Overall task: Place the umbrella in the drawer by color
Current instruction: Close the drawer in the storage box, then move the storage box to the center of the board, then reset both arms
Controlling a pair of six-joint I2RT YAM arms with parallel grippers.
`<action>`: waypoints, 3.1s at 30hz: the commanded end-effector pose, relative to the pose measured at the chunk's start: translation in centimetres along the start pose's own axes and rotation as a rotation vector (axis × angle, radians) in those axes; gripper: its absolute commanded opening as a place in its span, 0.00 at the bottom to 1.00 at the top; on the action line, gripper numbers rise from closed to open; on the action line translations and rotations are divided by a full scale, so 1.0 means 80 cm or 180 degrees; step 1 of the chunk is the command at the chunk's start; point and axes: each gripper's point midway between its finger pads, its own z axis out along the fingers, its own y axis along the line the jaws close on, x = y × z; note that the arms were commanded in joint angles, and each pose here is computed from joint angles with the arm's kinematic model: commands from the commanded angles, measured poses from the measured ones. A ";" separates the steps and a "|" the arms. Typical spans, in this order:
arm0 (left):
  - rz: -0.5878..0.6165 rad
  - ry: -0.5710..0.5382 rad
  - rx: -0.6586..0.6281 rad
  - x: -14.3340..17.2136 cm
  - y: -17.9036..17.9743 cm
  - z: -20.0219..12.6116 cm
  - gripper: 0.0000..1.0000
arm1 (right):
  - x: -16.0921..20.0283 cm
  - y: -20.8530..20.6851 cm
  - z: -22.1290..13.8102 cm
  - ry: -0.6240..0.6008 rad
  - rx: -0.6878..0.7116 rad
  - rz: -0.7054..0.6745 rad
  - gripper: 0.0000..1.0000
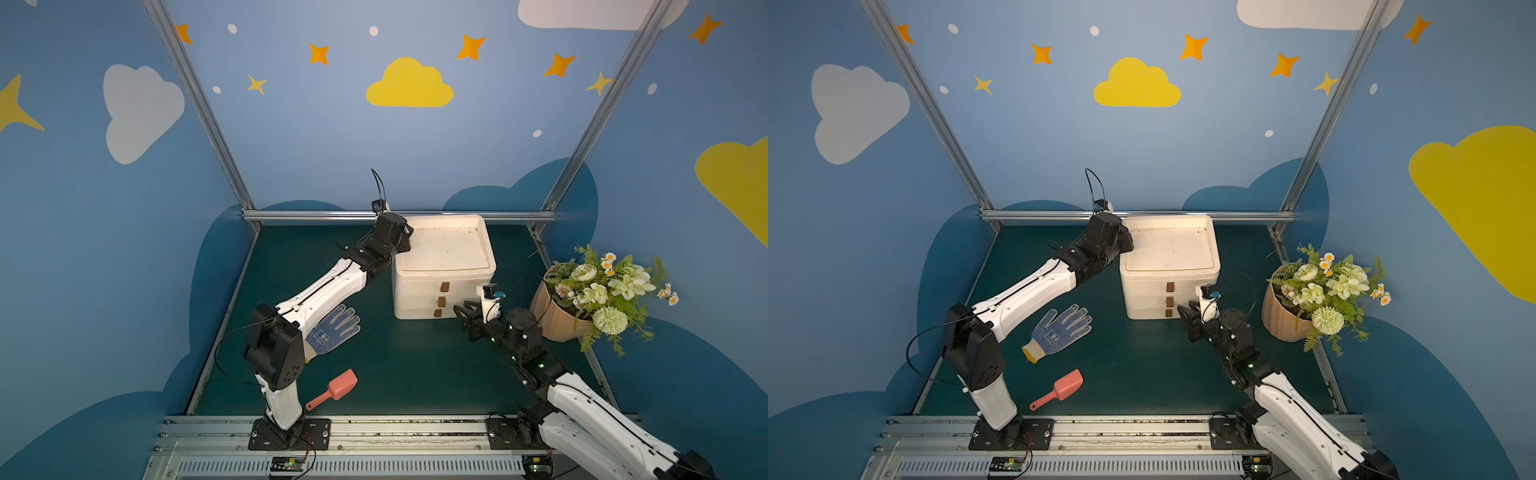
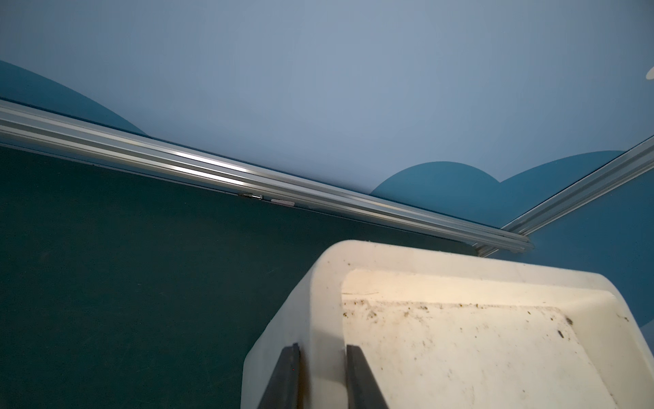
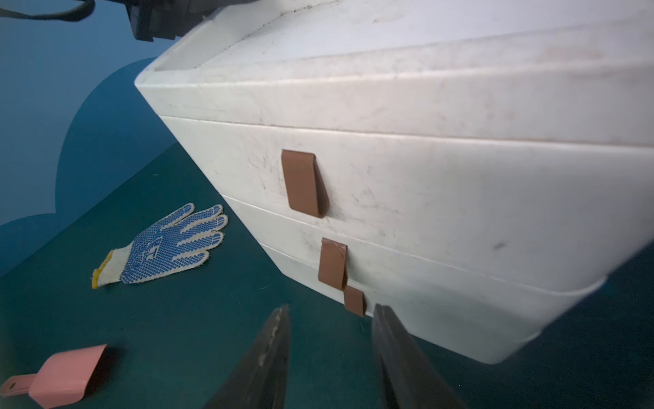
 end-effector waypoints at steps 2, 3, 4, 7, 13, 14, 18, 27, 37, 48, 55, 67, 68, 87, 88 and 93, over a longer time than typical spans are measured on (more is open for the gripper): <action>0.0779 0.1389 -0.0685 0.152 0.099 -0.021 0.07 | 0.026 -0.017 -0.027 0.0084 0.0235 -0.0260 0.46; 0.0797 0.1390 -0.0708 0.153 0.104 -0.024 0.07 | 0.023 -0.020 -0.032 -0.0015 0.0278 -0.0280 0.46; 0.0813 0.1396 -0.0726 0.155 0.110 -0.028 0.07 | 0.019 -0.022 -0.038 -0.0117 0.0322 -0.0285 0.46; 0.0832 0.1424 -0.0773 0.159 0.125 -0.036 0.07 | 0.009 -0.031 -0.054 -0.0349 0.0459 -0.0272 0.46; 0.0939 0.1397 -0.0899 0.160 0.150 -0.051 0.08 | 0.012 -0.056 -0.066 -0.0473 0.0818 -0.0271 0.47; 0.0949 0.1382 -0.0932 0.159 0.155 -0.054 0.08 | 0.015 -0.059 -0.066 -0.0454 0.0858 -0.0267 0.48; 0.0983 0.1253 -0.1113 0.154 0.175 -0.064 0.08 | 0.022 -0.072 -0.065 -0.0405 0.1036 -0.0247 0.48; 0.1030 0.1115 -0.1263 0.150 0.196 -0.079 0.08 | 0.021 -0.103 -0.066 -0.0489 0.1483 -0.0138 0.48; 0.0902 0.1048 -0.1054 0.161 0.197 -0.092 0.10 | 0.010 -0.132 -0.068 -0.0495 0.1924 -0.0283 0.98; 0.0707 0.0654 -0.0892 0.156 0.205 -0.124 0.49 | 0.039 -0.193 -0.041 -0.0059 0.2311 -0.0205 0.99; 0.0595 0.0195 -0.0543 0.135 0.195 -0.159 0.75 | 0.050 -0.231 -0.014 0.0185 0.2384 -0.0095 0.99; 0.0266 -0.0840 0.0239 0.099 0.186 -0.234 1.00 | 0.056 -0.277 0.018 -0.0461 0.2244 -0.0049 0.98; 0.0259 -0.0899 0.0306 0.098 0.184 -0.238 1.00 | 0.054 -0.273 0.023 -0.0560 0.2154 -0.0131 0.98; -0.0300 -0.2063 -0.0220 0.097 0.282 -0.279 1.00 | 0.064 -0.247 0.078 0.0449 0.1263 -0.0160 0.98; -0.0349 -0.2133 -0.0353 0.100 0.296 -0.279 1.00 | 0.064 -0.247 0.078 0.0446 0.1269 -0.0161 0.98; -0.0448 -0.2231 -0.1057 0.118 0.360 -0.277 1.00 | 0.064 -0.247 0.078 0.0448 0.1261 -0.0158 0.98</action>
